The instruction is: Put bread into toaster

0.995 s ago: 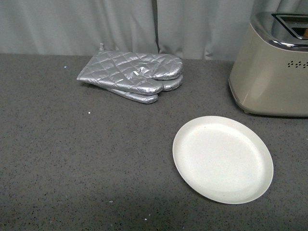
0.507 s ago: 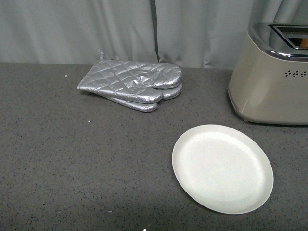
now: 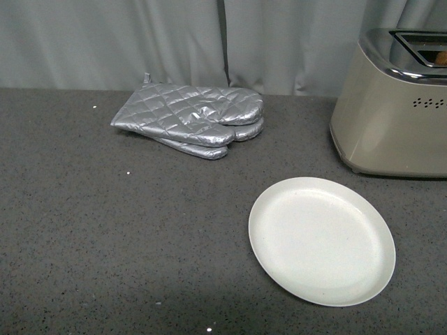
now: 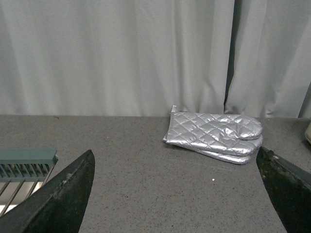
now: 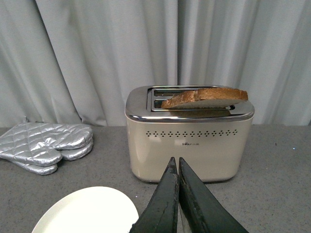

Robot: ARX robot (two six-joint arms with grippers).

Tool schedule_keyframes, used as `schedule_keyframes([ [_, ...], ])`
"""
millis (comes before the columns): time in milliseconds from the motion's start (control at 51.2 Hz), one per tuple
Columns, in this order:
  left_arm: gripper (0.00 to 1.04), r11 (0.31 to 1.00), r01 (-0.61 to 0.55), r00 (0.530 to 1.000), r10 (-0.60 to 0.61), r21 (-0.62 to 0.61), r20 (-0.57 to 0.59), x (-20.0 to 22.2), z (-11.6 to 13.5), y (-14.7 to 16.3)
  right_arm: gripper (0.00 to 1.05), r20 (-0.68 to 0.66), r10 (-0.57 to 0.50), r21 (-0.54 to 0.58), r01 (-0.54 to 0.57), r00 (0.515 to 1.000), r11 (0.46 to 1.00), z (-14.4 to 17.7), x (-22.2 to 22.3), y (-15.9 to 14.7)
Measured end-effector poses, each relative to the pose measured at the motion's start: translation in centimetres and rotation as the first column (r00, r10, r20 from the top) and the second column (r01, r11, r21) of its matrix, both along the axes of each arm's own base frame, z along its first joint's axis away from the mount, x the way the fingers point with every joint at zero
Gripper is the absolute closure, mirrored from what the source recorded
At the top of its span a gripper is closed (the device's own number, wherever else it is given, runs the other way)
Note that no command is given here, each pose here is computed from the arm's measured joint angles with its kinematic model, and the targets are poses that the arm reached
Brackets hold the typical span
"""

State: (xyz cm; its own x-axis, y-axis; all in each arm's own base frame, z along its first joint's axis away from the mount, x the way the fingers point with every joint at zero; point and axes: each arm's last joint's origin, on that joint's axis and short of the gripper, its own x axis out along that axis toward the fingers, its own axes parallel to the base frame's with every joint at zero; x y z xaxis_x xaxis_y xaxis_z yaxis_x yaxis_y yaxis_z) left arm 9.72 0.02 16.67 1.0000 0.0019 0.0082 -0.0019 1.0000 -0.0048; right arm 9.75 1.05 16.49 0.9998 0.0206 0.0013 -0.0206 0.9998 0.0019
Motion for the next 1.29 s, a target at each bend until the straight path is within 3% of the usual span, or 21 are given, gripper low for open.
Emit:
schedule_keyframes([
  [449,0.07,1.000,0.000,1.000,0.000,0.000,0.000,0.00,0.00,0.00,1.02,-0.001,-0.019,-0.002,0.019,1.000,1.000,-0.02,0.02,-1.02],
  [605,0.07,1.000,0.000,1.000,0.000,0.000,0.000,0.00,0.00,0.00,0.78,-0.001,-0.019,-0.001,0.019,1.000,1.000,-0.02,0.02,-1.02],
  [917,0.07,1.000,0.000,1.000,0.000,0.000,0.000,0.00,0.00,0.00,0.07,-0.001,-0.020,0.000,0.020,1.000,1.000,-0.02,0.02,-1.03],
  [1288,0.07,1.000,0.000,1.000,0.000,0.000,0.000,0.00,0.00,0.00,0.09,-0.001,-0.020,0.000,0.020,1.000,1.000,-0.02,0.02,-1.03],
])
